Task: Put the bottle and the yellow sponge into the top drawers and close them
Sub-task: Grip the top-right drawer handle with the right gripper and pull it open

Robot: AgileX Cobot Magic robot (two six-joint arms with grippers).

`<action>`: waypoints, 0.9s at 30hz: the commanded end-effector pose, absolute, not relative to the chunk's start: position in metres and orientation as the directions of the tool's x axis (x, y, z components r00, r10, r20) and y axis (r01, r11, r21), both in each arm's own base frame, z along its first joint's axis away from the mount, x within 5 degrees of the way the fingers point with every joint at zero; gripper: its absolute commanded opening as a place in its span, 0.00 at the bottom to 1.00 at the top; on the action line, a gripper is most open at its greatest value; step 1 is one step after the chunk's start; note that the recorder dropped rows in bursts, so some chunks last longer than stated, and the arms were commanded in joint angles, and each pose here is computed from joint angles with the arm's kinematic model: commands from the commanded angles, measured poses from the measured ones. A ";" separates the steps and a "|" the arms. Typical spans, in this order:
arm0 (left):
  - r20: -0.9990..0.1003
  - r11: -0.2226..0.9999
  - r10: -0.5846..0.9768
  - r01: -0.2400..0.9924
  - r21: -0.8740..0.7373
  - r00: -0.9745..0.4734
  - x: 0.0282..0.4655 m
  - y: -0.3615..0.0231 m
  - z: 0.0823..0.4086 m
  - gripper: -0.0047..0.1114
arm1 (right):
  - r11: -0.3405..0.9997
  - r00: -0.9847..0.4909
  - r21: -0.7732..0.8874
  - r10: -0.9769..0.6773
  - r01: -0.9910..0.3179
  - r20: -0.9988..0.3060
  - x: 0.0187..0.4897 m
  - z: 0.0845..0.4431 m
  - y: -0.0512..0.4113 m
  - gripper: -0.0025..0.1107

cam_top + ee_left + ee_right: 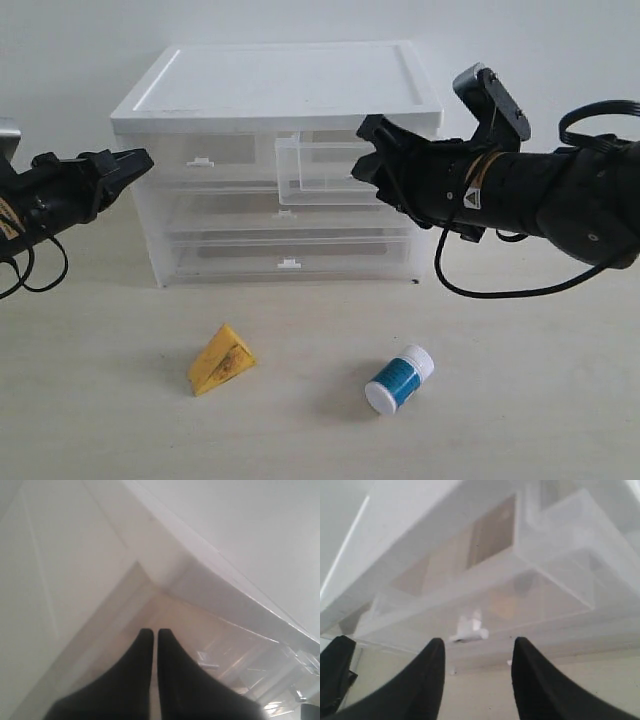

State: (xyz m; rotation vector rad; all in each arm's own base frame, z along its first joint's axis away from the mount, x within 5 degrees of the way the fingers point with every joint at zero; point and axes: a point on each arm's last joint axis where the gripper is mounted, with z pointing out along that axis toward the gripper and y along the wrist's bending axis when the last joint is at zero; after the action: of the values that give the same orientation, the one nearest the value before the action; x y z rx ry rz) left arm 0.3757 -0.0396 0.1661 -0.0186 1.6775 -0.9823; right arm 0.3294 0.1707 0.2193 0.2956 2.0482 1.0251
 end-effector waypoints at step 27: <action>-0.781 0.655 -0.516 0.425 -0.624 -0.352 0.379 -0.036 0.166 0.07 | 0.623 -0.603 0.766 0.552 -0.161 -0.576 0.345 0.215 0.176 0.02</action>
State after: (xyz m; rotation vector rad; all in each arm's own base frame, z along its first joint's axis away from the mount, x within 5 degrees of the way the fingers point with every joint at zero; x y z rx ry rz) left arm 0.3757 -0.0396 0.1661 -0.0186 1.6775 -0.9823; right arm 0.3438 0.1758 0.2114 0.3406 1.9950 1.0596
